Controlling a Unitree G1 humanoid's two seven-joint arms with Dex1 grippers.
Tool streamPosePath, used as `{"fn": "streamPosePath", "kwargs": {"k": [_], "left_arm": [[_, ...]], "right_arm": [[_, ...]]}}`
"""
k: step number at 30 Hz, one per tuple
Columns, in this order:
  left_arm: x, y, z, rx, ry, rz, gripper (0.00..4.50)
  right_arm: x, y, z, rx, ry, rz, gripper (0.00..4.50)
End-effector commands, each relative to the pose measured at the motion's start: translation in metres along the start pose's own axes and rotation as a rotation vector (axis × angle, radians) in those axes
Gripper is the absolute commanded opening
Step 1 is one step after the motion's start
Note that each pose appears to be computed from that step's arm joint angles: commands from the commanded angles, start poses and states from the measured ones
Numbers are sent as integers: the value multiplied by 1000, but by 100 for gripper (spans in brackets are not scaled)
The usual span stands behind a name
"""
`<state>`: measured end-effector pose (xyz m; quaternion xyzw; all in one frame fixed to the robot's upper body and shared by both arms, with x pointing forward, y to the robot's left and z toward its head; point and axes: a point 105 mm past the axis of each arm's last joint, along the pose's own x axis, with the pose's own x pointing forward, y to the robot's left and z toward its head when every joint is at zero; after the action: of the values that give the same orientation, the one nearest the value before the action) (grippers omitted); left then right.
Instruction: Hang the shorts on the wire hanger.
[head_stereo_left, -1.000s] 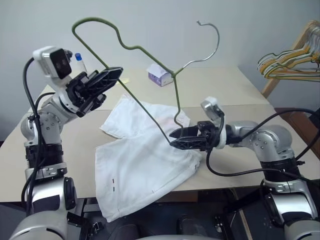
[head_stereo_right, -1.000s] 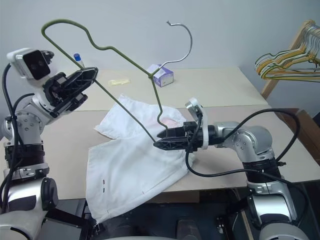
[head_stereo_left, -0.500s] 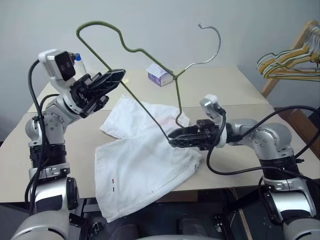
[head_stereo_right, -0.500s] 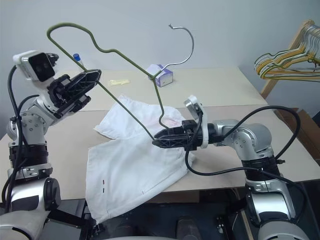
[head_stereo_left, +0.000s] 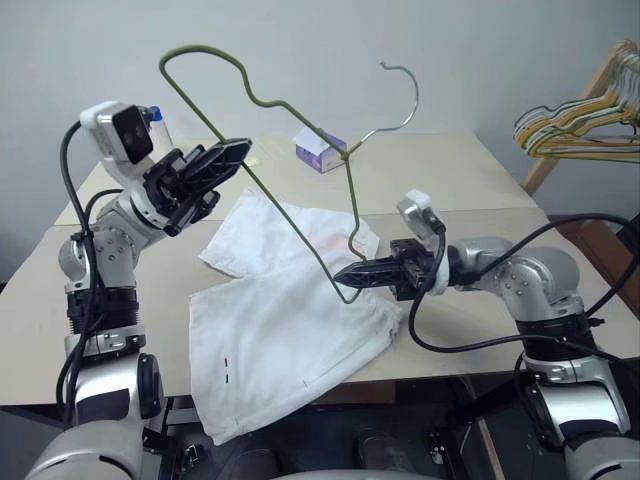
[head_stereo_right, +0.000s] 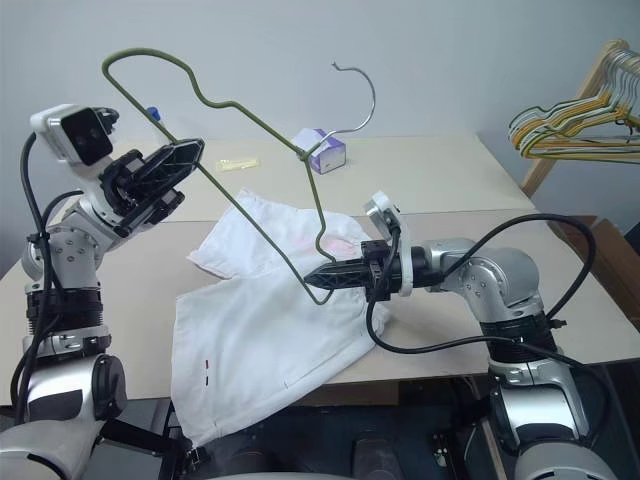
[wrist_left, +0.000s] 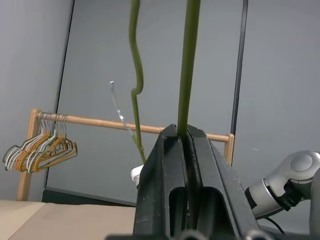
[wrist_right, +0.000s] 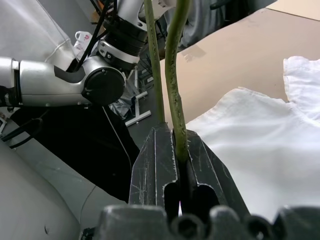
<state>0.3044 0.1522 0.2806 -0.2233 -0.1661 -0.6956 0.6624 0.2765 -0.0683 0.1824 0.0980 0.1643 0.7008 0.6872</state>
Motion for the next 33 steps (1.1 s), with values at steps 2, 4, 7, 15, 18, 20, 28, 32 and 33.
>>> {"fn": "streamPosePath", "kwargs": {"k": [2,4,7,15,18,20,28,32,33], "left_arm": [[2,-9,7,67,8,-38,0],[2,-11,6,69,16,-45,0],[1,-13,6,73,26,-59,0],[3,-14,9,96,34,-79,0],[5,-15,12,106,20,-96,0],[7,-17,14,107,6,-108,0],[7,-17,18,111,-14,-109,0],[6,-17,15,114,-5,-102,0],[6,-17,15,113,-6,-101,0]], "right_arm": [[4,0,10,-161,-51,-54,2],[3,-3,8,-163,-46,-72,29],[-1,-5,7,-155,-42,-78,108],[-10,-3,5,-67,-48,-22,211],[-5,3,3,-58,-37,31,211],[0,3,1,-42,-37,52,211],[10,-1,10,-4,-98,89,211],[6,2,18,16,-127,130,195],[6,3,17,13,-114,130,174]]}}
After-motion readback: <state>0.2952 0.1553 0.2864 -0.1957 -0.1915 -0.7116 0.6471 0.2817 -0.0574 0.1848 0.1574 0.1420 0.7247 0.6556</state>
